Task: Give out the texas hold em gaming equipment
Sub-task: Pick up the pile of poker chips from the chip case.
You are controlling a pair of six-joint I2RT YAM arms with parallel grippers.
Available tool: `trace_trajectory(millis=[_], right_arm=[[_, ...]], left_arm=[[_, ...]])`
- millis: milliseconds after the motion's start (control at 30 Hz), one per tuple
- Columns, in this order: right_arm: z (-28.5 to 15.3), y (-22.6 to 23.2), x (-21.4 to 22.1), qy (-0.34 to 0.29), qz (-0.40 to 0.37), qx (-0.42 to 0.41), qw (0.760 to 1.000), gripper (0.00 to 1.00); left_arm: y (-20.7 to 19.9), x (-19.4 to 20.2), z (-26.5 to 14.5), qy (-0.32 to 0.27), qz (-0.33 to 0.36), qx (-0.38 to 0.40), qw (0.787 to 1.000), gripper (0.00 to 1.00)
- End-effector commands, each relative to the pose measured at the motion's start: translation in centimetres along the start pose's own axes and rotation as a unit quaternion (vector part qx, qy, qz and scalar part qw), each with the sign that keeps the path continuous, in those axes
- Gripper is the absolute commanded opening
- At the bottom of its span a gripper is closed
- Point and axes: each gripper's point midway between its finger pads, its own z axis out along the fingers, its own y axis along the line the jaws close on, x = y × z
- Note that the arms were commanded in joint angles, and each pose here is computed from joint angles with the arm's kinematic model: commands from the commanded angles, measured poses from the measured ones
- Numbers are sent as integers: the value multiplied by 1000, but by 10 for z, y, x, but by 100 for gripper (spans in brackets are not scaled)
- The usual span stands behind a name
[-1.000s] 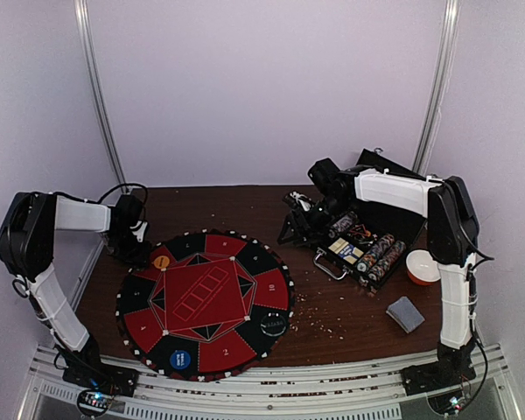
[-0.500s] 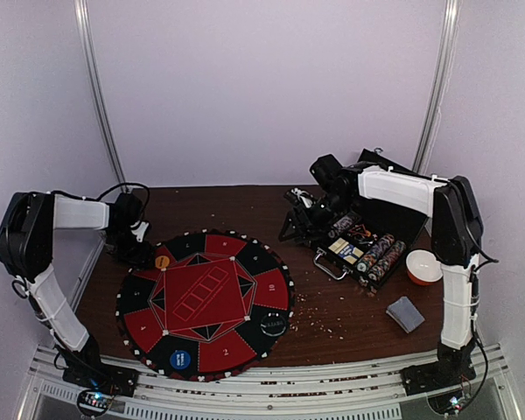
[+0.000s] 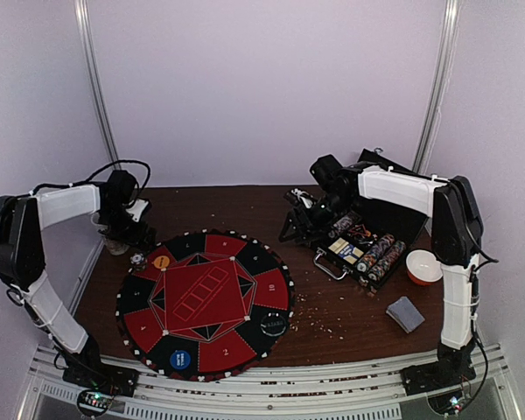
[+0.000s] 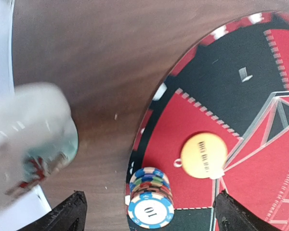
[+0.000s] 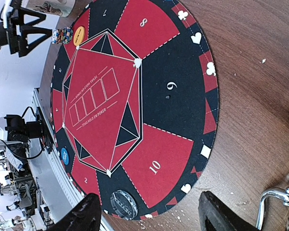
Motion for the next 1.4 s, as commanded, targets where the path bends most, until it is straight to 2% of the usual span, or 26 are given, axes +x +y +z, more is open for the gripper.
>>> trace_trajectory(millis=[0, 67, 200, 333, 400, 467, 633, 767, 933, 1033, 1367], right_arm=[[-15, 8, -2, -8, -16, 1, 1000, 72], [-15, 9, -3, -7, -20, -1, 1000, 72], [-19, 8, -2, 1, -33, 12, 999, 72], [-31, 0, -6, -14, -42, 38, 998, 72], [-44, -13, -11, -26, -40, 75, 996, 72], [-63, -38, -15, -37, -37, 151, 987, 73], [-107, -108, -18, -27, -30, 320, 946, 76], [-117, -146, -30, -2, -33, 385, 922, 76], [-107, -167, -39, 3, -25, 395, 918, 74], [-95, -169, -41, 4, -25, 382, 924, 72], [-68, -181, -30, 26, -20, 371, 928, 67]], left_arm=[[-18, -33, -37, -73, 74, 55, 993, 96], [-24, -46, -47, -106, 111, 69, 986, 96], [-29, -82, -79, -179, 143, 76, 970, 96], [-52, -112, -125, -279, 166, 107, 940, 96], [-63, -120, -141, -316, 175, 119, 925, 97], [-72, -123, -149, -337, 178, 128, 916, 98], [-84, -122, -146, -339, 177, 138, 913, 98], [-88, -118, -133, -328, 178, 142, 917, 98], [-88, -115, -117, -311, 180, 136, 923, 98], [-91, -113, -109, -304, 190, 142, 923, 98], [-92, -115, -89, -284, 194, 143, 928, 98]])
